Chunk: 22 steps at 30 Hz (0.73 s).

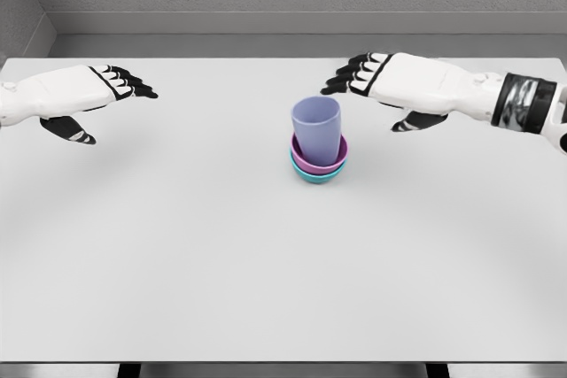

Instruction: Stacking bowl and cup with both arms

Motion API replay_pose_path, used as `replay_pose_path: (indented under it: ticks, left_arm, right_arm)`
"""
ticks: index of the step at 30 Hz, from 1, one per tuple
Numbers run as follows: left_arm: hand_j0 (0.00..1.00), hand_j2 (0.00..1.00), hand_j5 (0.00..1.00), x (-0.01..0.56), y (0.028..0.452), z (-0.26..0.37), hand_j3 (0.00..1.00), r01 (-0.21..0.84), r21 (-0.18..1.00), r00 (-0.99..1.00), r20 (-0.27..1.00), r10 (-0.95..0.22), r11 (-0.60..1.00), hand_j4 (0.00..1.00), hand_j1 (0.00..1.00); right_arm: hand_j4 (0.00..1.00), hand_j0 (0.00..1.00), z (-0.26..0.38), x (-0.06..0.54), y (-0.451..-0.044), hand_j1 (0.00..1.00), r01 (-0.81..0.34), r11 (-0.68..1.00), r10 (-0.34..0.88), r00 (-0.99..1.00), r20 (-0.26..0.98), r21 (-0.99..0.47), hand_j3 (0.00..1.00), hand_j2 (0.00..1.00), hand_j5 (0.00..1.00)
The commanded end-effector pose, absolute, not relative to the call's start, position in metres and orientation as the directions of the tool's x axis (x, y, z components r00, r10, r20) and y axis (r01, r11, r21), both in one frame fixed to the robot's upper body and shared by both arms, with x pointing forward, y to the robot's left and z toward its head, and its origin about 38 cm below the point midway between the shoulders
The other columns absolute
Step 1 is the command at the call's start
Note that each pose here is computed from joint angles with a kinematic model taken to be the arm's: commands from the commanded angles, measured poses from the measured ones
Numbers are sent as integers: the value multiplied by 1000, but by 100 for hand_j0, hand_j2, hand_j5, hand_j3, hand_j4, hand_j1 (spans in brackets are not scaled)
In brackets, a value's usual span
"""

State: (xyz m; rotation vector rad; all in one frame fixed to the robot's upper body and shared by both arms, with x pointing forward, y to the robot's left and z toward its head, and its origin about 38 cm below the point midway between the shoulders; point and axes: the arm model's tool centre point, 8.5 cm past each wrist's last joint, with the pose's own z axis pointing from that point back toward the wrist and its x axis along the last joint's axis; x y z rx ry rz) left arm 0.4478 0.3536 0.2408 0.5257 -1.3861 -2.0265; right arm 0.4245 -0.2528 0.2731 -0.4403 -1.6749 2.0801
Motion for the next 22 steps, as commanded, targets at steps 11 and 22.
replay_pose_path:
  ticks: [11,22]
  left_arm:
    - [100,100,100,448,358,241,100,272,933,-718,32,-696,-238,100,100]
    - [100,100,100,445,358,232,100,291,927,-716,46,-697,-237,100,100]
  right_arm:
    - [100,100,282,398,-345,100,-137,-118,659,-752,26,-984,100,100,100]
    - [100,100,274,396,-344,100,-155,-115,658,-752,41,-981,100,100,100]
